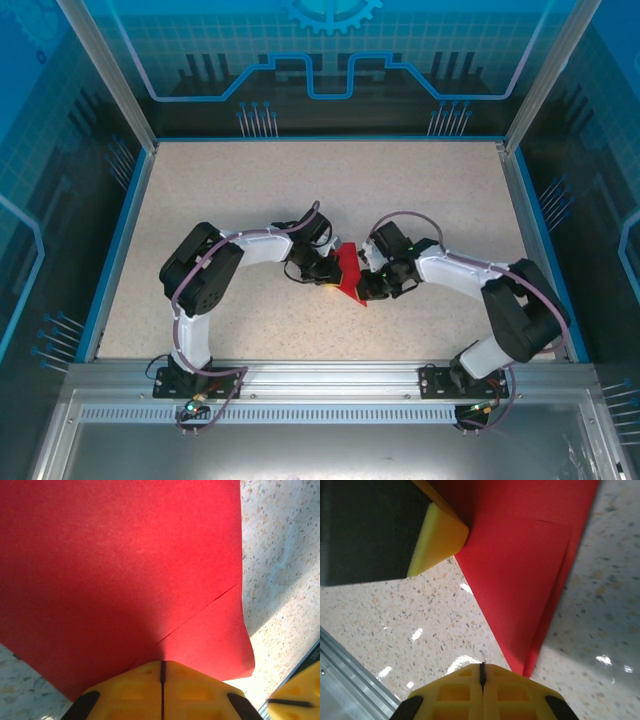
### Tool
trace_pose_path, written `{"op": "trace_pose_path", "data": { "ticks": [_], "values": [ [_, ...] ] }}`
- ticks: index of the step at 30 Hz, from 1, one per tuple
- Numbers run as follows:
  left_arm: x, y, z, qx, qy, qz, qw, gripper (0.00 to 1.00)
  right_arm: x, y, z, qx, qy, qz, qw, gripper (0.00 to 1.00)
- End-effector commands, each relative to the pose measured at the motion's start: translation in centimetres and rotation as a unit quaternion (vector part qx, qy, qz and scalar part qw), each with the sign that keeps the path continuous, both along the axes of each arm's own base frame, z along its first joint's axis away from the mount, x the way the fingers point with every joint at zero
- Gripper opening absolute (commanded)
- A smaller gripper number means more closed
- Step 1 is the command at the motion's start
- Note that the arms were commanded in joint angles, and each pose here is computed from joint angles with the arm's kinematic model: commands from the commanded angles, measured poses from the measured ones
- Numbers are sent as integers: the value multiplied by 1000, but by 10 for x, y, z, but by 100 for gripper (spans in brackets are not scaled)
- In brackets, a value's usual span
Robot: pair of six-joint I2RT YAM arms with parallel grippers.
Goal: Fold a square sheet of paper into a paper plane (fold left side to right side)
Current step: Third fold the triangle at the center of the table.
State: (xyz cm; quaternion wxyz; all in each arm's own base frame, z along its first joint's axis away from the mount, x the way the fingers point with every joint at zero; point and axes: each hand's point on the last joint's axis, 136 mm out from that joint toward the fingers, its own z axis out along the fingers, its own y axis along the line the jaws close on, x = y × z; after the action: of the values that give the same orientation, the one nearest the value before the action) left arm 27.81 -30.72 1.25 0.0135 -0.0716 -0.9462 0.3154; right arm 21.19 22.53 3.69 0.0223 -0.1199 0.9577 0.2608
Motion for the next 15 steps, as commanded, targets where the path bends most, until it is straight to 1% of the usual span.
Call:
{"op": "trace_pose_path", "data": {
  "ticks": [1, 5, 8, 14, 15],
  "values": [
    [-9, 19, -25, 62, 20, 11, 998, 7, 4, 8, -8, -4, 12, -9, 1000, 0],
    [-6, 16, -21, 56, 15, 10, 998, 7, 0, -4, -31, -40, 32, -25, 998, 0],
    [-4, 14, -16, 52, 8, 7, 999, 7, -5, -12, -43, -51, 42, -39, 997, 0],
    [3, 7, 0, 34, -10, 3, 999, 8, -17, -27, -62, -43, 72, -65, 994, 0],
    [5, 5, 5, 26, -15, 2, 1000, 10, -19, -30, -64, -41, 78, -69, 994, 0]
  ]
}}
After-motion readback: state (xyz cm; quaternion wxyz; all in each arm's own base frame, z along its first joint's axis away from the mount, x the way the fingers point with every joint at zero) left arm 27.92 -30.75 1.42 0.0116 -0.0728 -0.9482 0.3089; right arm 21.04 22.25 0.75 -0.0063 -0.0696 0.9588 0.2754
